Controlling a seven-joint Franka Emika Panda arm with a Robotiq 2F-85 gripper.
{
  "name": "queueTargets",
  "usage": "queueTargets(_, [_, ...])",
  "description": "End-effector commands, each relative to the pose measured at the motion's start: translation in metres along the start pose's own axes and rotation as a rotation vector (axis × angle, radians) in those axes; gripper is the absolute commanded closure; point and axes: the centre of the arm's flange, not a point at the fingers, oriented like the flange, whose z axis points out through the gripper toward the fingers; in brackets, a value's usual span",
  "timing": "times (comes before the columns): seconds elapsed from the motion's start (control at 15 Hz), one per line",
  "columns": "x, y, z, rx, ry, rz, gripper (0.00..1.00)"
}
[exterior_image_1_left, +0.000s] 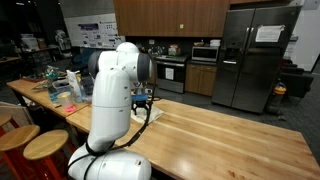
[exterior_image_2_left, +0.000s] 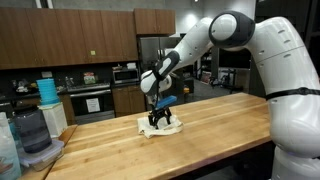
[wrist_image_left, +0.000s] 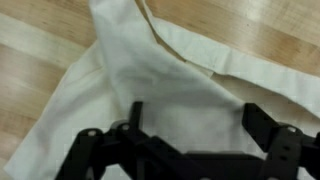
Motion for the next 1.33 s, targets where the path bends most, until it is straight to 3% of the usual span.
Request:
queueTargets(0.0, [-0.002, 0.001, -0.002, -0.061, 0.024, -0.08, 0.0])
queueTargets(0.6, [-0.005, -0.004, 0.004, -0.105, 0.017, -0.326, 0.0])
queueTargets(1.0, [-0.011, -0.004, -0.002, -0.118, 0.022, -0.378, 0.0])
queueTargets(1.27, [-0.028, -0.012, -0.024, -0.143, 0.064, -0.381, 0.0])
